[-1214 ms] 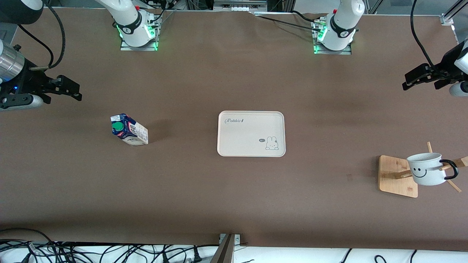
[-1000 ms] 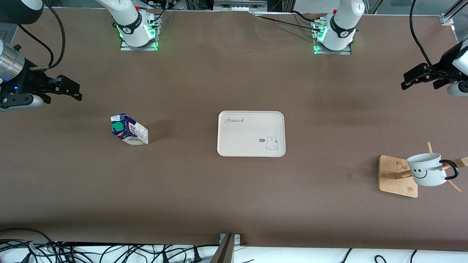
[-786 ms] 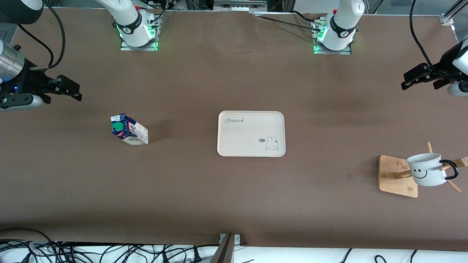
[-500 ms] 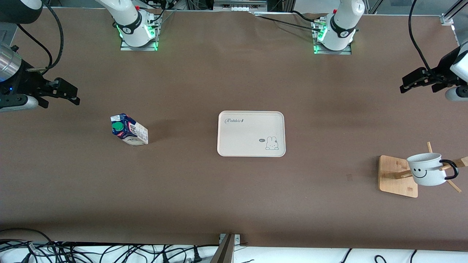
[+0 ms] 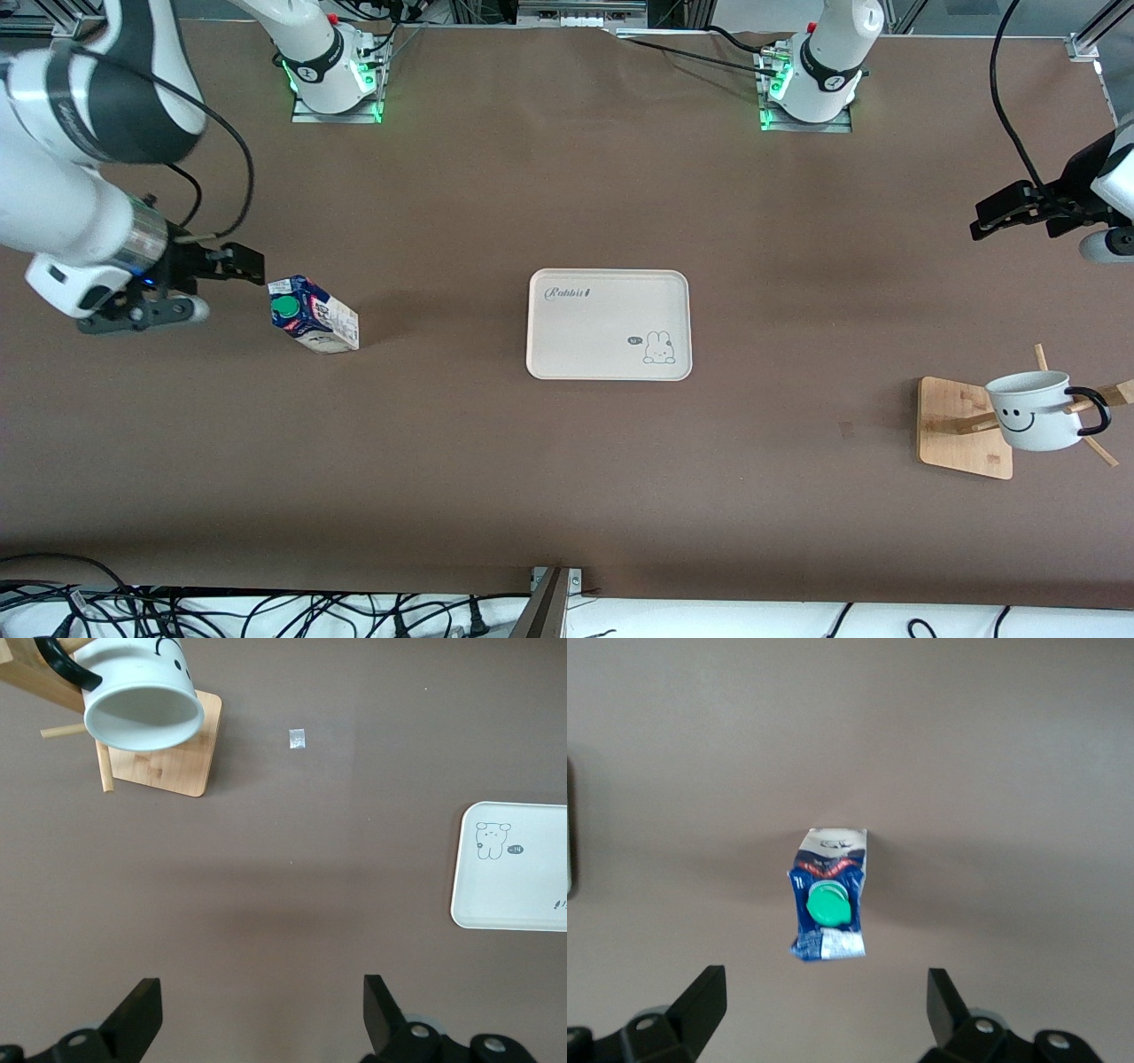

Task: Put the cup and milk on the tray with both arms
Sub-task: 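Close the right gripper on the milk carton while the left gripper reaches the mug, then carry the carton onto the tray while the left gripper lowers to the mug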

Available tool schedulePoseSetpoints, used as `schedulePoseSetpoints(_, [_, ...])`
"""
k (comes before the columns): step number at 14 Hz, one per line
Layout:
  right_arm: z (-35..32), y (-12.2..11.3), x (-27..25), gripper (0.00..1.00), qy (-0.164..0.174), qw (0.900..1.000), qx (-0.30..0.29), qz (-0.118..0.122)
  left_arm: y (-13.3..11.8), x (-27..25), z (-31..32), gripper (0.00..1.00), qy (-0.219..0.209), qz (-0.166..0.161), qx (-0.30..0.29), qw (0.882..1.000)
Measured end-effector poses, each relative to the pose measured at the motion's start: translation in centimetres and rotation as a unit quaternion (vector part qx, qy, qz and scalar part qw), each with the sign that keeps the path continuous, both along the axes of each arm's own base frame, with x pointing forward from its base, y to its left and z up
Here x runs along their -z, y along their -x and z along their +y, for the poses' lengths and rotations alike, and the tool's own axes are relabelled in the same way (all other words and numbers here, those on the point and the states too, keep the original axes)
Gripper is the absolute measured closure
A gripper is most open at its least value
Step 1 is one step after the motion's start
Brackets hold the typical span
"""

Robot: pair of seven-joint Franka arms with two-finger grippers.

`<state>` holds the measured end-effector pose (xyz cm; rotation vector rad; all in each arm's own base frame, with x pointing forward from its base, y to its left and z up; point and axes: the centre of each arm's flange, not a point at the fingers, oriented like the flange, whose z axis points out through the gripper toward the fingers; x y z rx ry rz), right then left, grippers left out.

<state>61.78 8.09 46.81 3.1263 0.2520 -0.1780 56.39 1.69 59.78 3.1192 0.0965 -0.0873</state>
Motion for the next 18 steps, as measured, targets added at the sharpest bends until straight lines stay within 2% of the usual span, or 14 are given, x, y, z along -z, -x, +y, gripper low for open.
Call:
schedulePoseSetpoints(4, [0.1,0.3,5.3,0.00,0.002,1.000,0.000,-0.001,-0.3,0.5,0.1,0.00,0.000,0.004,0.001,1.000])
schedulePoseSetpoints(7, [0.2,1.4,9.0,0.00,0.002,1.000,-0.002,-0.001,-0.8,0.8,0.9,0.00,0.003,-0.008,-0.007,1.000])
schedulePoseSetpoints(12, [-0.3,2.8,13.1,0.00,0.002,1.000,0.002,-0.012,-3.5,1.9,1.6,0.00,0.026,-0.075,-0.024,0.997])
schedulePoseSetpoints(13, [-0.3,3.0,13.5,0.05,0.003,1.000,0.002,-0.012,-4.1,2.3,1.6,0.00,0.026,-0.090,-0.025,0.995])
schedulePoseSetpoints(14, [-0.3,3.1,13.7,0.15,0.003,1.000,0.004,-0.011,-4.6,2.9,1.7,0.00,0.025,-0.102,-0.027,0.994])
schedulePoseSetpoints(15, [-0.2,3.1,13.7,0.29,0.003,1.000,0.008,-0.010,-5.0,3.6,1.9,0.00,0.024,-0.109,-0.029,0.993])
schedulePoseSetpoints(18, [1.4,3.2,13.2,0.57,-0.001,1.000,0.006,-0.015,-5.6,6.7,2.8,0.00,0.020,-0.138,-0.046,0.989])
